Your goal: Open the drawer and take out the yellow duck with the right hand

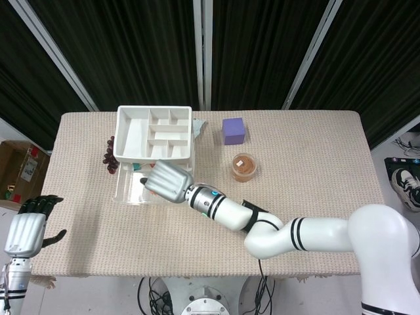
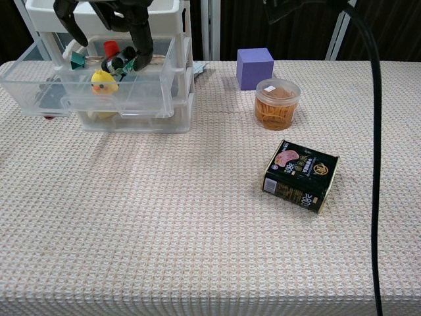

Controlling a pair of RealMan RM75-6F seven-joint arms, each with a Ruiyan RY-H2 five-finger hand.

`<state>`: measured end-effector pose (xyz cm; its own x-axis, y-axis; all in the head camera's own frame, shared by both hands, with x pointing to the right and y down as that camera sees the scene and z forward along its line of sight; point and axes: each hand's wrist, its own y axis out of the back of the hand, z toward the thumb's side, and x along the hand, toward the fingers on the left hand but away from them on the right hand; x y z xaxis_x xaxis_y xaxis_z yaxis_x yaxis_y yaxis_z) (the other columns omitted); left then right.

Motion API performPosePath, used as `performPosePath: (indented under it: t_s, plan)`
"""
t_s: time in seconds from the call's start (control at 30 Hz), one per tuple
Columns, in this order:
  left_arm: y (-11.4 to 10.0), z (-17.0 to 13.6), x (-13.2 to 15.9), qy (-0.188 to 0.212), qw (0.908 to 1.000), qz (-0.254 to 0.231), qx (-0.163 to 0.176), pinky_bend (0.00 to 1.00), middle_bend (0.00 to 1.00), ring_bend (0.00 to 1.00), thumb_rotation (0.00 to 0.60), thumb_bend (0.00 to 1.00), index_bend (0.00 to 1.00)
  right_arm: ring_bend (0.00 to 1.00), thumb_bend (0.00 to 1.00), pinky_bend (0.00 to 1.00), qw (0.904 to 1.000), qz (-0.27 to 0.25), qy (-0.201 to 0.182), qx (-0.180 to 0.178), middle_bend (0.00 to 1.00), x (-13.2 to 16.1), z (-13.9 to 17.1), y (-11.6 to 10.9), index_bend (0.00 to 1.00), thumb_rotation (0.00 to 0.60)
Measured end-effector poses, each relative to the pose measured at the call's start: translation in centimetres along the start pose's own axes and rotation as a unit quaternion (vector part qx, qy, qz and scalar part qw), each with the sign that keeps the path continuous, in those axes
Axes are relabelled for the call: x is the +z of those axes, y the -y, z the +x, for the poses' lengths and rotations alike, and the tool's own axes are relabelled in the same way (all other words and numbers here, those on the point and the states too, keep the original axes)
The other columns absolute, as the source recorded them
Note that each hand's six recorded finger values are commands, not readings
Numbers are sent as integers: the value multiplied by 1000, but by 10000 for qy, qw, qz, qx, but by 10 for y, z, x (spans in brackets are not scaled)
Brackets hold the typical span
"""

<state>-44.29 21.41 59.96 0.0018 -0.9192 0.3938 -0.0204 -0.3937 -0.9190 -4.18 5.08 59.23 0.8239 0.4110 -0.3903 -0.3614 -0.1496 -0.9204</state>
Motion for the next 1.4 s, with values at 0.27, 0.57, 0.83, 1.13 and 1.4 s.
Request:
performPosePath:
  t_s: [0.27, 0.57, 0.83, 1.13, 1.4]
  plan:
    - [0, 0, 0, -13, 10000, -18, 27, 206, 220, 181, 600, 139, 287, 822, 123, 832, 9999, 93, -18, 105, 868, 7, -19, 10, 332, 600]
    - [3, -2, -5, -80, 10000, -38, 17, 206, 220, 182, 600, 139, 290, 822, 182, 831, 9996, 64, -122, 256, 867, 18, -30, 21, 319, 600]
    - [4, -3, -7, -97, 9999, -67, 26, 206, 220, 181, 600, 140, 290, 822, 303, 832, 9992, 121, -134, 355, 867, 20, -33, 27, 374, 600]
    - [4, -3, -7, -70, 9999, -70, 37, 206, 220, 182, 600, 140, 290, 822, 375, 832, 9997, 105, -60, 206, 869, 19, -30, 22, 555, 600]
    - [-2, 2, -3, 52, 9999, -35, 112, 206, 220, 181, 600, 139, 290, 826, 374, 834, 9982, -317, 256, -439, 871, -1, 3, -6, 557, 600]
